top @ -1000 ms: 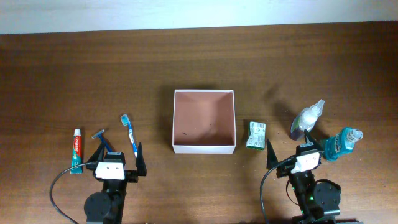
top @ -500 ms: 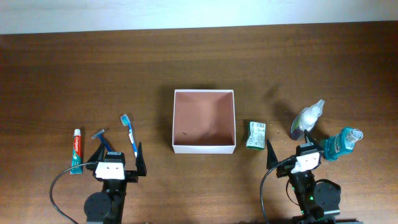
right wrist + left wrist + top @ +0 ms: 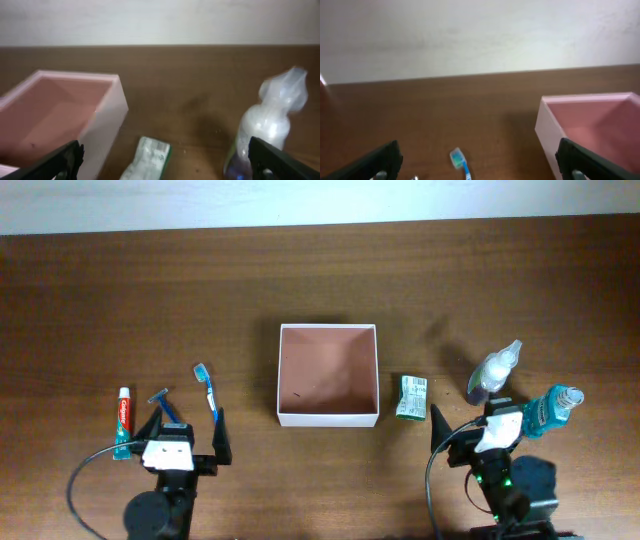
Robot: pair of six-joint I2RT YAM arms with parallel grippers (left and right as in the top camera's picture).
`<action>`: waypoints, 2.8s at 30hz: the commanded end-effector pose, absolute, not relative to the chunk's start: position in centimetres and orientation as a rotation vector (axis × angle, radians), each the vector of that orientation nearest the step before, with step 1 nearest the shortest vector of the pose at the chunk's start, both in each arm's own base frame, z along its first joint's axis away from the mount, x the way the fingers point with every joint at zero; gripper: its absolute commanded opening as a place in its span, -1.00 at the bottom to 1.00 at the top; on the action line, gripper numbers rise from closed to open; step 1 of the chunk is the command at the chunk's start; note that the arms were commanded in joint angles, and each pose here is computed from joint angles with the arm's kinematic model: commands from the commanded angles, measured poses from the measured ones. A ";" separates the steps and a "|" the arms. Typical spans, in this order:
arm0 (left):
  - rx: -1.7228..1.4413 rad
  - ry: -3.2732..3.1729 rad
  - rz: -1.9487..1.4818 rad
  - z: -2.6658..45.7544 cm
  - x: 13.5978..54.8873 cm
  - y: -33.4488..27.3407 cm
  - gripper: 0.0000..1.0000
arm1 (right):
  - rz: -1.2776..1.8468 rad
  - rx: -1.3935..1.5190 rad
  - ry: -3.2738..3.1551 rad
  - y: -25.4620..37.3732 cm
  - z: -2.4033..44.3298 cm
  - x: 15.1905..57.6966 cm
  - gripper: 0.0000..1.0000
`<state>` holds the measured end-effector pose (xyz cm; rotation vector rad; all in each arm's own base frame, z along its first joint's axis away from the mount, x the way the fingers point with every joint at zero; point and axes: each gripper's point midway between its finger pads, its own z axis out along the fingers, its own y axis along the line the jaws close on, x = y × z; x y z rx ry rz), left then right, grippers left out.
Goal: Pack container
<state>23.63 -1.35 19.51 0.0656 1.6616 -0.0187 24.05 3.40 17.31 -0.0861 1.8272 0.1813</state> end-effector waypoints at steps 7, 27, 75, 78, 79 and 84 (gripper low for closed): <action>0.055 1.841 -0.018 25.9 24.0 -1.2 0.99 | 0.171 -0.044 2.083 3.0 24.0 25.6 0.96; 0.130 2.510 -0.126 22.5 26.6 -3.2 0.99 | 0.131 0.199 2.713 0.6 24.7 28.8 0.97; 0.131 2.511 -0.126 22.4 26.5 -3.2 0.99 | 0.108 0.542 3.113 -7.0 10.6 33.0 0.39; 0.131 2.512 -0.126 22.4 26.5 -3.2 0.99 | 0.108 0.543 3.114 -7.0 10.5 33.0 0.39; 0.130 2.513 -0.127 22.4 26.5 -3.2 0.99 | 0.108 0.542 3.115 -7.0 10.5 33.0 0.39; 0.131 2.515 -0.126 22.4 26.5 -3.2 0.99 | 0.111 0.546 3.133 -6.9 10.1 32.6 0.33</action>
